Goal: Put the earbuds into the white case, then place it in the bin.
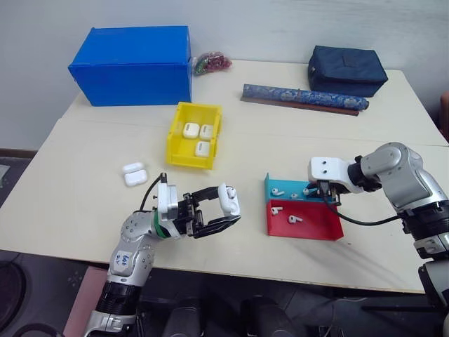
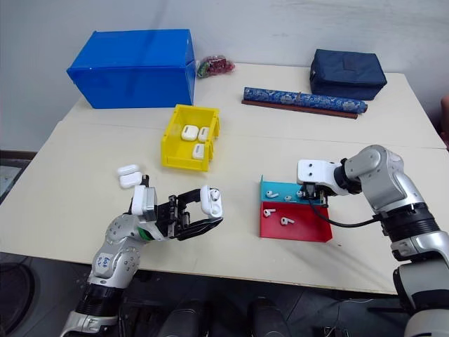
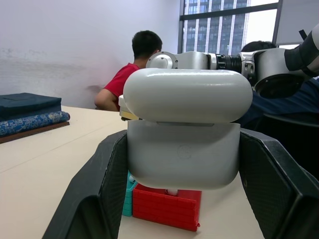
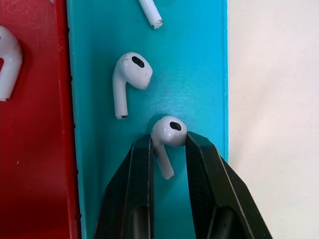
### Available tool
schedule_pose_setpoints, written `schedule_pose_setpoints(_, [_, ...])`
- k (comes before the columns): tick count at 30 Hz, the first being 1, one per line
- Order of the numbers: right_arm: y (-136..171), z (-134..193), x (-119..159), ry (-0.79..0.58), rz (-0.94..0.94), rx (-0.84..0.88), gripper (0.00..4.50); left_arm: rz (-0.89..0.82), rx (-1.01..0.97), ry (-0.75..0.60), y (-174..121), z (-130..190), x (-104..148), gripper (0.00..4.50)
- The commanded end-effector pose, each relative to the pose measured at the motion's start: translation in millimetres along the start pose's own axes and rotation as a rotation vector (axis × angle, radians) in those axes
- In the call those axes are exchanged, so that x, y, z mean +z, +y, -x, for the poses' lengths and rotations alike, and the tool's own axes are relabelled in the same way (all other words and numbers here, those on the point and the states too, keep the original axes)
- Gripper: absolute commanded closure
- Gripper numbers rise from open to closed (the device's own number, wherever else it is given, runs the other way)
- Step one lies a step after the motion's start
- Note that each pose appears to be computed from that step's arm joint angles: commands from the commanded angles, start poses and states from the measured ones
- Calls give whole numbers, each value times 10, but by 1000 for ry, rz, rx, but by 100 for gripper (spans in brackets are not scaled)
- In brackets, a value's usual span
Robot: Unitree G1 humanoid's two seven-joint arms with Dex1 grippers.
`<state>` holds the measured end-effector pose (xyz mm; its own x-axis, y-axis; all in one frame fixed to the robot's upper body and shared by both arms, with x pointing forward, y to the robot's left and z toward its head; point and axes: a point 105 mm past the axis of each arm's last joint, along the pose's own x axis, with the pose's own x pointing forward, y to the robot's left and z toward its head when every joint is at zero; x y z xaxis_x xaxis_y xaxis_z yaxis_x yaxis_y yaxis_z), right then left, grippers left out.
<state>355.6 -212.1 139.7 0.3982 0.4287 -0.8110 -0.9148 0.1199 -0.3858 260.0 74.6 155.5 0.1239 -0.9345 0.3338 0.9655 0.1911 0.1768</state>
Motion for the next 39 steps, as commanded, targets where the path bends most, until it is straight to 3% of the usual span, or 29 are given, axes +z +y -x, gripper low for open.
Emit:
schedule_pose_setpoints(1, [23, 75, -81, -3, -38, -14, 405, -40, -28, -25, -27, -67, 90, 169])
schedule_pose_setpoints(7, [-126, 511, 70, -229, -91, -119, 405, -42, -47, -47, -7, -135, 105, 169])
schedule_pose_setpoints(11, [7, 858, 438, -537, -210, -16, 405, -18, -47, -105, 72, -226, 178, 169])
schedule_pose_setpoints(20, [350, 1164, 1441, -1275, -417, 143, 405, -23, -106, -113, 127, -411, 175, 169])
schedule_pose_setpoints(23, [569, 1125, 1621, -1344, -457, 278, 405, -21, -101, -121, 147, -452, 184, 169])
schedule_pose_setpoints(28, [714, 1055, 1701, -1365, -515, 343, 405, -25, -84, -142, 179, -485, 223, 169])
schedule_pose_setpoints(39, [771, 810, 1715, -1336, -539, 290, 405, -11, -82, -197, 127, -499, 287, 169])
